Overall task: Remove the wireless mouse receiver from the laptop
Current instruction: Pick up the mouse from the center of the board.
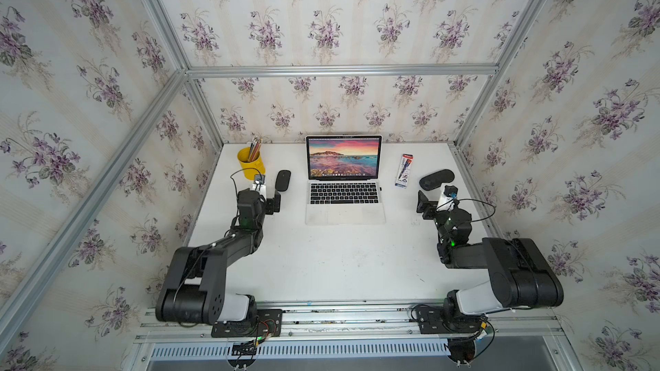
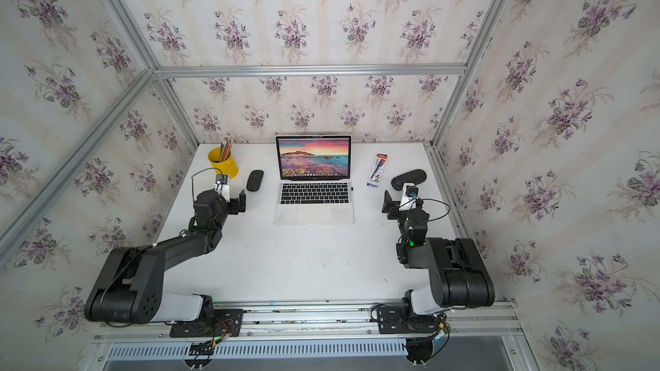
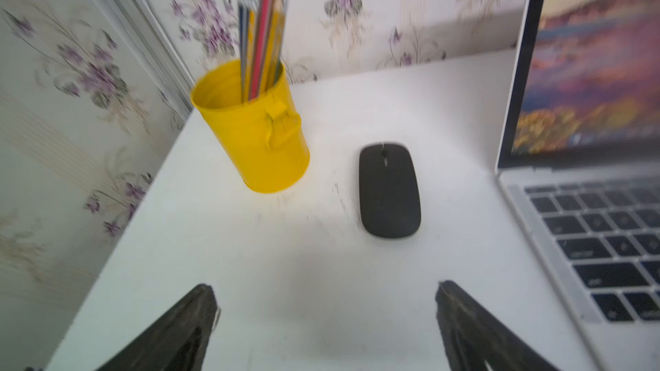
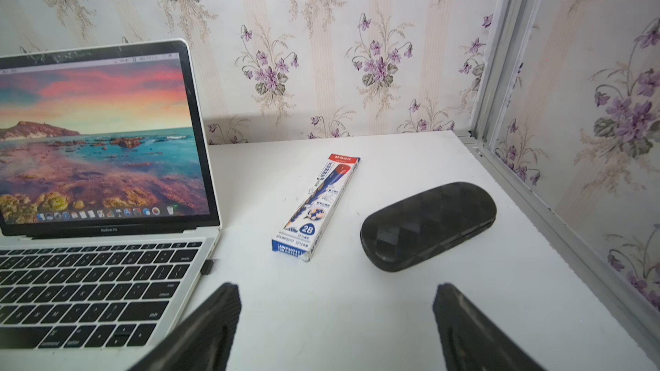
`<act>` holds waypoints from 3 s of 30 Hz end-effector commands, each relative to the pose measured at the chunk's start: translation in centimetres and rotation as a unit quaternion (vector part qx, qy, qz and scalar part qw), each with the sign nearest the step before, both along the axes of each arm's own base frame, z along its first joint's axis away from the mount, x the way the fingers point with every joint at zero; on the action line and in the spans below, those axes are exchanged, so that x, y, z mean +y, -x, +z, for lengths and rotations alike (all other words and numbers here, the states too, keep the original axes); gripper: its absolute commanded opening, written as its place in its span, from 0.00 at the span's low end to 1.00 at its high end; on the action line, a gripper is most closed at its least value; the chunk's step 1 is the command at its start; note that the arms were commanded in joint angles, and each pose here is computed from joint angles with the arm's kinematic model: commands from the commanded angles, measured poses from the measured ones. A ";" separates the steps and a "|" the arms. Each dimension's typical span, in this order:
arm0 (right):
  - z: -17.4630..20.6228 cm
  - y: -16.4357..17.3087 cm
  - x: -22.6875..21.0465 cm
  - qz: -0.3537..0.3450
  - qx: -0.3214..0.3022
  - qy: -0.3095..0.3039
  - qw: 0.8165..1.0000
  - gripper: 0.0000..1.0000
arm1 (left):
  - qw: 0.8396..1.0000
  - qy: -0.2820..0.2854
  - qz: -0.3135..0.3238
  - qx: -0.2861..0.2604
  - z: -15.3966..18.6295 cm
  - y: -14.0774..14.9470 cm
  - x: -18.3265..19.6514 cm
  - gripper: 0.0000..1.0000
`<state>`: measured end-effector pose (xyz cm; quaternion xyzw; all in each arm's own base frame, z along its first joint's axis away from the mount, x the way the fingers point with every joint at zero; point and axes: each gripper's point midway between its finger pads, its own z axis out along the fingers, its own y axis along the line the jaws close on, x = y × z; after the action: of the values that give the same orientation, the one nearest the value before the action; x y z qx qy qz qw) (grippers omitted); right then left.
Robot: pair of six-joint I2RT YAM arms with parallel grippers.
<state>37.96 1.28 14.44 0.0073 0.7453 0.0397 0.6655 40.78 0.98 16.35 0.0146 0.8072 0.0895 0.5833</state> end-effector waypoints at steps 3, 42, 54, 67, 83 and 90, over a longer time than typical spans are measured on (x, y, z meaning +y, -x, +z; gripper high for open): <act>-1.8 -2.1 0.2 -0.031 0.123 0.041 0.991 0.91 | 0.990 0.009 0.052 0.127 2.3 0.6 1.4 0.99; -5.5 -4.8 2.5 0.004 0.298 0.047 0.953 1.00 | 0.877 0.055 -0.007 0.478 -13.2 -10.5 -4.9 0.99; -6.6 -5.1 2.7 0.009 0.309 0.044 0.950 1.00 | 0.865 0.054 0.000 0.499 -15.1 -10.6 -4.3 0.92; -6.7 -4.9 2.6 0.007 0.312 0.046 0.949 1.00 | 0.863 0.059 -0.001 0.502 -15.1 -10.3 -4.4 0.68; -5.4 -4.4 2.7 0.012 0.291 0.042 0.956 0.98 | 0.890 0.056 0.011 0.451 -13.0 -10.2 -3.8 0.57; -2.9 -3.7 3.7 0.037 0.263 0.031 0.963 0.96 | 0.901 0.073 -0.006 0.428 -10.0 -8.6 -4.5 0.56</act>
<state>41.72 4.19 10.00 -0.0207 0.9051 0.0198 0.4243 49.34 -2.97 4.09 0.0178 0.9881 0.0275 0.1502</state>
